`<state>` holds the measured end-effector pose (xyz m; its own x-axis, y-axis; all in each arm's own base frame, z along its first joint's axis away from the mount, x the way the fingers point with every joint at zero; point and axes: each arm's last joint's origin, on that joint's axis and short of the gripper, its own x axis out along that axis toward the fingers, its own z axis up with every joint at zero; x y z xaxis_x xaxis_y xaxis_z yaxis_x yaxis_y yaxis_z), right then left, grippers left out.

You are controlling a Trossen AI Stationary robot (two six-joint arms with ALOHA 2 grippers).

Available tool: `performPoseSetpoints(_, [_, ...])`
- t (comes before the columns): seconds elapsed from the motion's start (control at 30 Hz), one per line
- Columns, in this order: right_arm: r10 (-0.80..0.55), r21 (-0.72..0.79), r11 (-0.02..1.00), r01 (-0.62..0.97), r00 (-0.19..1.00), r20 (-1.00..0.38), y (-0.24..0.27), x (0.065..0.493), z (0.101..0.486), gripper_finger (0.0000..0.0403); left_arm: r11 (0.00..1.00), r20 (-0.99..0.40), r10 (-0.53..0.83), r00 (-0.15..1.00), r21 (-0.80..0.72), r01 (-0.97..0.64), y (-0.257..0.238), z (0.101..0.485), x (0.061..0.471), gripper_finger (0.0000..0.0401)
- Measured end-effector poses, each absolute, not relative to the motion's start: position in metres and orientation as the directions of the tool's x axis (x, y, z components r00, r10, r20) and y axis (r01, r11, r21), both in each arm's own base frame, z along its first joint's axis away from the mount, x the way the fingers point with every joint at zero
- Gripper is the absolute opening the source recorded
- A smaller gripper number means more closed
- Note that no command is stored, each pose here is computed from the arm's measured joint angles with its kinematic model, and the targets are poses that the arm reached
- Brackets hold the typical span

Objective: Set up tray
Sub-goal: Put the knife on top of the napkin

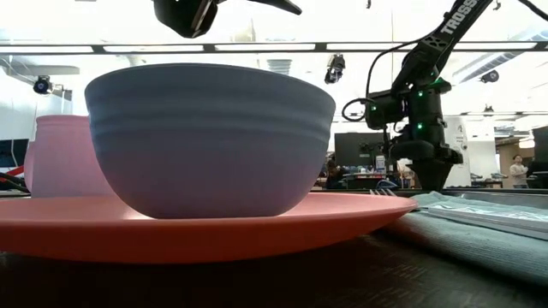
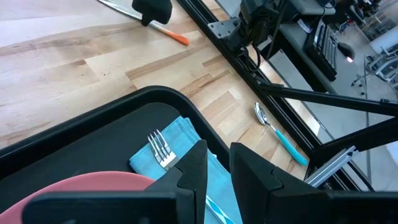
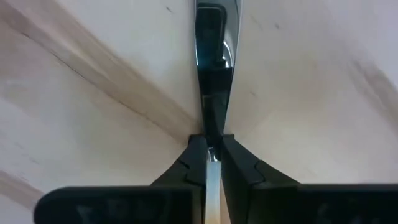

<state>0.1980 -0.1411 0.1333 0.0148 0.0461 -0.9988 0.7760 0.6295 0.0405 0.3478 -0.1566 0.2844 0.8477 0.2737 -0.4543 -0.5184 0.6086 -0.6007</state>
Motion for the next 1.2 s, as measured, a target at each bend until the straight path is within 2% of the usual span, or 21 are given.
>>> performPoseSetpoints(0.17, [0.016, 0.106, 0.565, 0.818, 0.117, -0.993, -0.13, 0.194, 0.161, 0.0014, 0.609, -0.455, 0.274, 0.848, -0.6, -0.519, -0.157, 0.284, 0.348, 0.005])
performPoseSetpoints(0.3, [0.012, 0.124, 0.528, 0.84, 0.138, -0.99, -0.111, 0.185, 0.179, 0.0014, 0.611, -0.454, 0.274, 0.848, -0.598, -0.518, -0.157, 0.284, 0.348, 0.005])
performPoseSetpoints(0.37, [0.001, 0.159, 0.514, 0.843, 0.185, -0.983, -0.1, 0.185, 0.19, 0.0014, 0.611, -0.454, 0.274, 0.848, -0.598, -0.518, -0.157, 0.284, 0.348, 0.005])
performPoseSetpoints(0.53, [0.011, 0.256, 0.439, 0.861, 0.28, -0.96, -0.058, 0.186, 0.21, 0.0013, 0.612, -0.454, 0.274, 0.848, -0.598, -0.518, -0.157, 0.284, 0.348, 0.005])
performPoseSetpoints(0.7, [-0.01, 0.338, 0.32, 0.885, 0.36, -0.933, -0.003, 0.188, 0.219, 0.0013, 0.612, -0.454, 0.274, 0.848, -0.598, -0.518, -0.157, 0.284, 0.348, 0.005])
performPoseSetpoints(0.97, [0.021, 0.587, 0.146, 0.796, 0.591, -0.807, 0.089, 0.203, 0.215, 0.0013, 0.63, -0.452, 0.281, 0.847, -0.579, -0.518, -0.156, 0.284, 0.348, 0.005])
performPoseSetpoints(1.2, [0.008, 0.589, 0.013, 0.808, 0.589, -0.808, 0.136, 0.224, 0.178, 0.0013, 0.705, -0.469, 0.254, 0.846, -0.509, -0.494, -0.157, 0.284, 0.347, 0.005])
